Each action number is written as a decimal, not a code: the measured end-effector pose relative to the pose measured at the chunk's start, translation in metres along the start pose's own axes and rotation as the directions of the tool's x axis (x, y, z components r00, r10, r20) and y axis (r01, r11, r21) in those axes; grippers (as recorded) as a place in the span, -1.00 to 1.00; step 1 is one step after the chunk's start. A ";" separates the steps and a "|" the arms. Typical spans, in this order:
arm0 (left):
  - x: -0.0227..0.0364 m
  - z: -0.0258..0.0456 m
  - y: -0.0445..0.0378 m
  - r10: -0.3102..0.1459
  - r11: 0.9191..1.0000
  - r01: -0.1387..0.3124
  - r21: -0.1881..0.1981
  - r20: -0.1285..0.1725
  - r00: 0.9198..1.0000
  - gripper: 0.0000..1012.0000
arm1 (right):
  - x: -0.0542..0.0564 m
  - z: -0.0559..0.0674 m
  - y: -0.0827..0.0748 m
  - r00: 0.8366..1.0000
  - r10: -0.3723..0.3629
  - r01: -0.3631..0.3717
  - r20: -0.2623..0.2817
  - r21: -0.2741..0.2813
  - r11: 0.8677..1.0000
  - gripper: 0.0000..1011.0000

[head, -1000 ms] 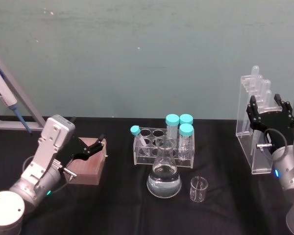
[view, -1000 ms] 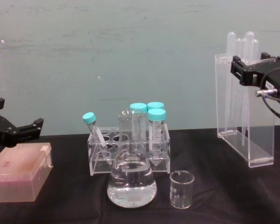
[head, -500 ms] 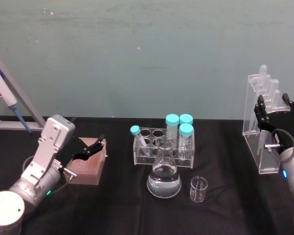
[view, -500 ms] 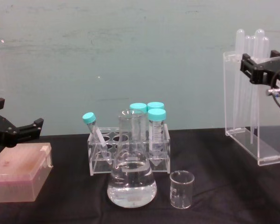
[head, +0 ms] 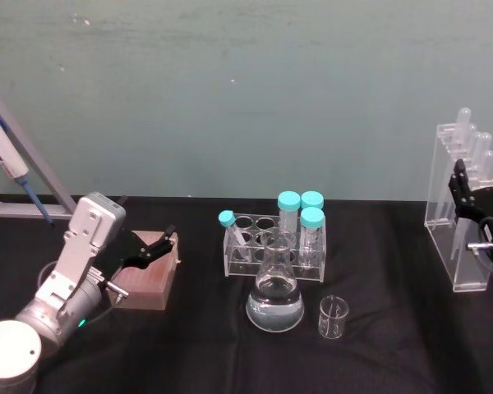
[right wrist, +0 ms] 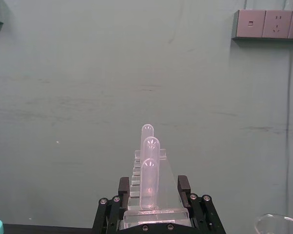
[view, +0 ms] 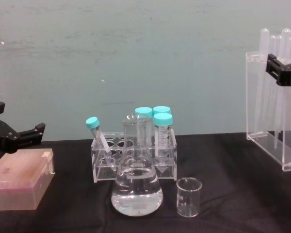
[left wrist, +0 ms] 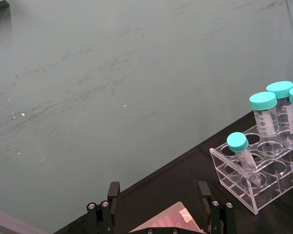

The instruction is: Place the experimental apparatus aside using one hand.

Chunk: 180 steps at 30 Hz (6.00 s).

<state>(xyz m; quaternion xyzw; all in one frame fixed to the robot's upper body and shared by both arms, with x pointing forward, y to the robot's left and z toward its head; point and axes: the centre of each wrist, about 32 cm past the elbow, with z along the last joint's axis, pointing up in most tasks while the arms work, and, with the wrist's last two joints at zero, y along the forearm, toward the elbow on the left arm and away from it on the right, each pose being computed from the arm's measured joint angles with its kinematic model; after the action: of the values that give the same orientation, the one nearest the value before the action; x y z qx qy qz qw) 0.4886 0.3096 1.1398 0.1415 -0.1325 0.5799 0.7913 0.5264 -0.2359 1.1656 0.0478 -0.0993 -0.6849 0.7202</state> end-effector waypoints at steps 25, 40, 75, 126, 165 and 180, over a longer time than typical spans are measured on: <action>0.0000 0.0000 0.0000 0.000 1.000 0.000 0.000 0.000 1.000 0.98 | 0.033 -0.002 -0.008 1.000 -0.028 0.028 -0.013 0.009 1.000 0.21; 0.0000 0.0000 0.0000 0.000 1.000 0.000 0.000 0.000 1.000 0.98 | 0.051 -0.007 -0.007 0.999 -0.044 0.044 -0.016 0.012 0.999 0.21; 0.0000 0.0000 0.0000 0.000 1.000 0.000 0.000 0.000 1.000 0.98 | 0.077 -0.019 -0.001 0.999 -0.052 0.052 -0.012 0.009 0.999 0.21; 0.0000 0.0000 0.0000 0.000 1.000 0.000 0.000 0.000 1.000 0.98 | 0.096 -0.028 0.004 0.998 -0.052 0.052 -0.024 -0.006 0.999 0.21; 0.0000 0.0000 0.0000 0.000 1.000 0.000 0.000 0.000 1.000 0.98 | 0.092 -0.033 0.007 0.998 -0.045 0.045 -0.040 -0.004 0.999 0.21; 0.0000 0.0000 0.0000 0.000 1.000 0.000 0.000 0.000 1.000 0.98 | 0.096 -0.035 0.008 0.998 -0.048 0.048 -0.035 -0.011 0.999 0.21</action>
<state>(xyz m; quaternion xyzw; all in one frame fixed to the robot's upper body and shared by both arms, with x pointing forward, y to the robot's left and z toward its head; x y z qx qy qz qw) 0.4886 0.3097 1.1398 0.1415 -0.1325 0.5799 0.7913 0.5455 -0.3329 1.1408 0.0589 -0.0820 -0.7014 0.7056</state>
